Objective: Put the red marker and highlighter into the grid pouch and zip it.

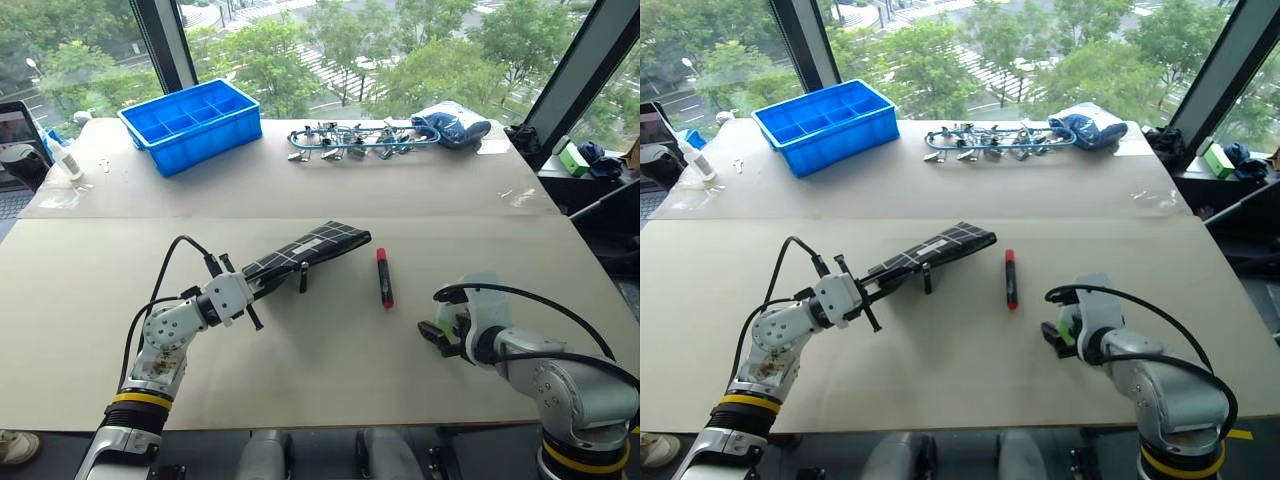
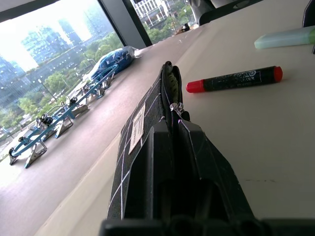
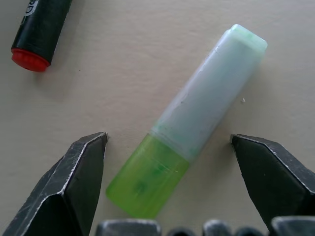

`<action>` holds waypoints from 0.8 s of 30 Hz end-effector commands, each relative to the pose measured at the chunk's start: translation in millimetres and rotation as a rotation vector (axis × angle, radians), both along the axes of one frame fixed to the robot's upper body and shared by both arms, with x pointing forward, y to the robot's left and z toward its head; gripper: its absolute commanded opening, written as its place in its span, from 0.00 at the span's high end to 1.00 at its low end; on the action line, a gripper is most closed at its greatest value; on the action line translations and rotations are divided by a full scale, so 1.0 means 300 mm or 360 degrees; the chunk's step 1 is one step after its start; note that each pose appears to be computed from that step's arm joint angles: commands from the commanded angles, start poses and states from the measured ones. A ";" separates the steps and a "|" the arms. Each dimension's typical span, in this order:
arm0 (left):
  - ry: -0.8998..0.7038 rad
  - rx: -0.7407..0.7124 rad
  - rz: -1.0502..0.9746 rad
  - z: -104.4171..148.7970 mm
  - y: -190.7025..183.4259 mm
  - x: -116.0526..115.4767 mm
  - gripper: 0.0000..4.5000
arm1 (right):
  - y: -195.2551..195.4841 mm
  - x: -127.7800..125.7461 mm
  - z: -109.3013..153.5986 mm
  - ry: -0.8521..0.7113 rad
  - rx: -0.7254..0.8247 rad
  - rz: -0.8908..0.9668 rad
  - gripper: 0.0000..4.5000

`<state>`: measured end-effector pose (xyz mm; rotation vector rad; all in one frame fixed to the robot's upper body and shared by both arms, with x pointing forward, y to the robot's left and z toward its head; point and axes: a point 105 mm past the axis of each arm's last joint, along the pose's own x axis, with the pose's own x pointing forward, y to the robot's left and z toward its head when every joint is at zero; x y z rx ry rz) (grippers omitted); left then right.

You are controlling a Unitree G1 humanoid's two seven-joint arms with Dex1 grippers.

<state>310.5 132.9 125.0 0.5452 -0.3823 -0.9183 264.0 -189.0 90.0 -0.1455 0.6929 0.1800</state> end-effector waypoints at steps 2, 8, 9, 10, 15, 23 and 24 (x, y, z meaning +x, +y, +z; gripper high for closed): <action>-0.0095 -0.0013 -0.0013 0.048 0.000 0.000 1.00 | -0.020 0.007 -0.010 -0.0003 -0.0072 -0.0025 0.39; -0.0105 -0.0009 -0.0012 0.056 0.006 -0.003 1.00 | -0.037 0.069 0.033 -0.0115 -0.0069 -0.0035 0.77; -0.0106 -0.0008 -0.0012 0.056 0.007 -0.003 1.00 | -0.040 0.075 0.037 -0.0123 -0.0074 -0.0035 0.77; -0.0107 -0.0008 -0.0011 0.057 0.008 -0.003 1.00 | -0.046 0.085 0.042 -0.0134 -0.0082 -0.0040 0.77; -0.0103 -0.0013 -0.0009 0.053 0.006 -0.007 1.00 | -0.086 0.156 0.107 -0.0313 -0.0214 -0.0061 0.77; -0.0097 -0.0018 -0.0004 0.058 0.010 -0.009 1.00 | 0.060 0.217 0.409 -0.1148 -0.0586 0.0772 0.77; -0.0097 -0.0018 -0.0004 0.059 0.011 -0.008 1.00 | 0.082 0.204 0.415 -0.1190 -0.0624 0.0890 0.77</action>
